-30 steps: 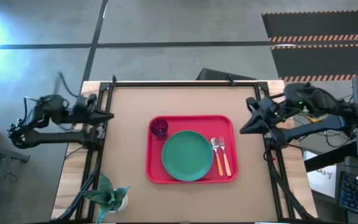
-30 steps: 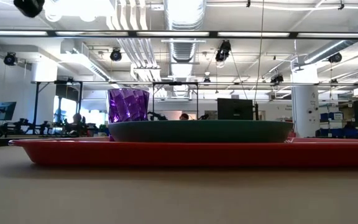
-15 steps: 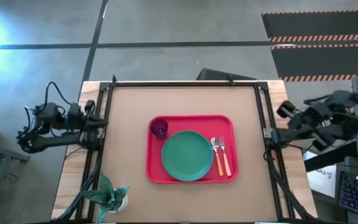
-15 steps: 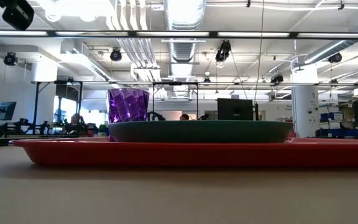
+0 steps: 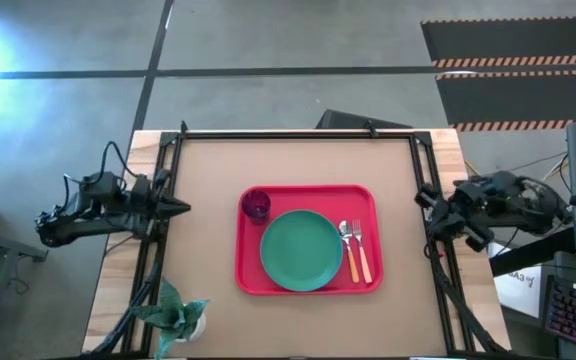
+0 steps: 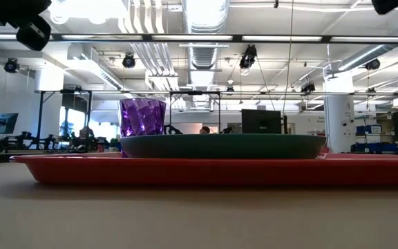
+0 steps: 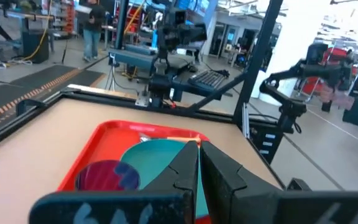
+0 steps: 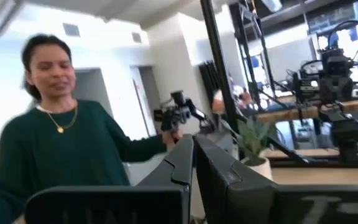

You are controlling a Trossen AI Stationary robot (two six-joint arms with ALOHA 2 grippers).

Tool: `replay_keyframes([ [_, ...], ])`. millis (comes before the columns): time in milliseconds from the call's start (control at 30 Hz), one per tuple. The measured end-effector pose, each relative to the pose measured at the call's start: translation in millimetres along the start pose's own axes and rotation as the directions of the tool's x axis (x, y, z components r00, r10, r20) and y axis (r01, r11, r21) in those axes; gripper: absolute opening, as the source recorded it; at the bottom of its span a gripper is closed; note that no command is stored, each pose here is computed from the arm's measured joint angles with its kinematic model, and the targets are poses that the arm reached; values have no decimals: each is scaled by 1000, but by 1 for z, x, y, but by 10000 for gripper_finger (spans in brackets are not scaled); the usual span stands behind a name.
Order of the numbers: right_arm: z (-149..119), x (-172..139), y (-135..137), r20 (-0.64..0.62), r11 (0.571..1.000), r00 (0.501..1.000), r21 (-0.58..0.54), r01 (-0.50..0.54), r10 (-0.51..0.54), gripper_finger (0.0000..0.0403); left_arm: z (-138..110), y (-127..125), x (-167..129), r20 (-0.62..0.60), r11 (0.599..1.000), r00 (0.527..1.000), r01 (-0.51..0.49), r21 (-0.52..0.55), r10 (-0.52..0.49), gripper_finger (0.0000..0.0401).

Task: Pick and place plate/cup/fork/spoon on tray
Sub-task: Return to Home Position

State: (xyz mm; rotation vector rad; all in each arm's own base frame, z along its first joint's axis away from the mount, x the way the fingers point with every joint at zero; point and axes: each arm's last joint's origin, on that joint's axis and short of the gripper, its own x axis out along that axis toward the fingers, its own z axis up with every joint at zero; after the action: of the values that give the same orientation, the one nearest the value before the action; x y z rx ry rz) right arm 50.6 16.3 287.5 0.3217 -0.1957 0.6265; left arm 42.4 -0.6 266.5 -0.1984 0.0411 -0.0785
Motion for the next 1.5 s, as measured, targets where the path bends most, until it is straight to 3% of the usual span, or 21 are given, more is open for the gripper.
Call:
replay_keyframes([
  [167, -32, 2, -16, 0, 999, 1000, 47, -17, 17, 9, -6, 2, 7, 14, 999, 999, 31, 26, -31, 0],
  [533, -75, 4, -35, 83, 994, 992, -59, -95, 99, 9, -32, 11, 29, 42, 997, 998, 53, 57, -55, 0],
  [833, -75, 3, -34, 93, 984, 987, -130, -121, 134, 9, -75, 23, 53, 196, 986, 970, 124, 116, -145, 0],
  [1167, -85, 5, -39, 1, 982, 996, -166, -93, 94, 9, -82, 26, 57, 145, 984, 981, 111, 136, -131, 0],
  [1267, -94, 5, -43, -72, 978, 996, -199, -62, 48, 9, -84, 28, 59, 124, 990, 990, 48, 131, -65, 0],
  [1400, -105, 4, -50, -153, 977, 987, -212, 18, -51, 9, -93, 37, 61, 59, 980, 984, -176, 91, 171, 0],
  [1500, -106, 3, -53, -147, 967, 979, -232, 107, -143, 9, -94, 40, 61, 61, 961, 964, -262, 87, 258, 0],
])
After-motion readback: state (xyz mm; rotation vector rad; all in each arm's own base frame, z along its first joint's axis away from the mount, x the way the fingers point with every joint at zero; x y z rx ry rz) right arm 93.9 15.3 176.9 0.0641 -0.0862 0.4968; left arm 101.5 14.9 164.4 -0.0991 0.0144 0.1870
